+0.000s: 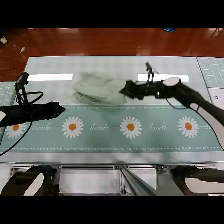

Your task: Fold the shirts.

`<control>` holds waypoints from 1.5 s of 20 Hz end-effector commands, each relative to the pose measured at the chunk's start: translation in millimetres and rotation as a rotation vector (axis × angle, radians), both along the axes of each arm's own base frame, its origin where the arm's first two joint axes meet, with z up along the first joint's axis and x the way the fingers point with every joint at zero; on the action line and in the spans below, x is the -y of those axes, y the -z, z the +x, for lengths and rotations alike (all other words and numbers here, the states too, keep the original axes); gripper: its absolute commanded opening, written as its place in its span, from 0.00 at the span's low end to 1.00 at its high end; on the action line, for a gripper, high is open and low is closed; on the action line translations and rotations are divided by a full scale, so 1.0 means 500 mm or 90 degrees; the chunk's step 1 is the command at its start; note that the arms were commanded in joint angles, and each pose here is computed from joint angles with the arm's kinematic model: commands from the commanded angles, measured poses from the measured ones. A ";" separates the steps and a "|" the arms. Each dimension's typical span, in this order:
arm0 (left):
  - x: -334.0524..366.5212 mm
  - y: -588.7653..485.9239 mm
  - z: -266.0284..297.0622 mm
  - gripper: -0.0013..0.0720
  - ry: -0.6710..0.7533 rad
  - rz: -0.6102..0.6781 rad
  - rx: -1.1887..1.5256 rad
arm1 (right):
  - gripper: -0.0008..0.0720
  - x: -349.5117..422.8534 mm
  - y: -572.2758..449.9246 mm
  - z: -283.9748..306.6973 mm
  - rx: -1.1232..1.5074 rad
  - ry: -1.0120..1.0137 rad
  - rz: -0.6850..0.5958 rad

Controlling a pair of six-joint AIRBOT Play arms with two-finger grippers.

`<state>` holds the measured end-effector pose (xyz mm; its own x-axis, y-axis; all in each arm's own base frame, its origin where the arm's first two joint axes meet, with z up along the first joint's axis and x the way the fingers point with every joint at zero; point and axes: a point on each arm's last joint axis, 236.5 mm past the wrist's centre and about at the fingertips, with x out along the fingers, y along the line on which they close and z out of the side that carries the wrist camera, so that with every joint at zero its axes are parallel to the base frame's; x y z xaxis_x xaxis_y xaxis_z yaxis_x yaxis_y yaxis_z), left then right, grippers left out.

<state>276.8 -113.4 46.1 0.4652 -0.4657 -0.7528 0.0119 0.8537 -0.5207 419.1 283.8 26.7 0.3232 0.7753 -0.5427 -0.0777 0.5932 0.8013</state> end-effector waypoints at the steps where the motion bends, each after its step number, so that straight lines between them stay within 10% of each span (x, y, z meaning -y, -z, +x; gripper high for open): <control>1: 0.000 0.000 0.000 0.04 0.000 0.000 0.000 | 0.04 0.028 -0.165 0.082 0.120 -0.012 -0.107; 14: 0.000 0.000 0.000 0.04 0.000 0.000 0.001 | 0.04 0.488 -0.457 0.067 0.128 0.161 -0.237; 30: 0.004 -0.013 0.015 0.04 -0.006 -0.011 0.024 | 0.04 0.914 -0.294 -0.424 -0.313 0.504 -0.437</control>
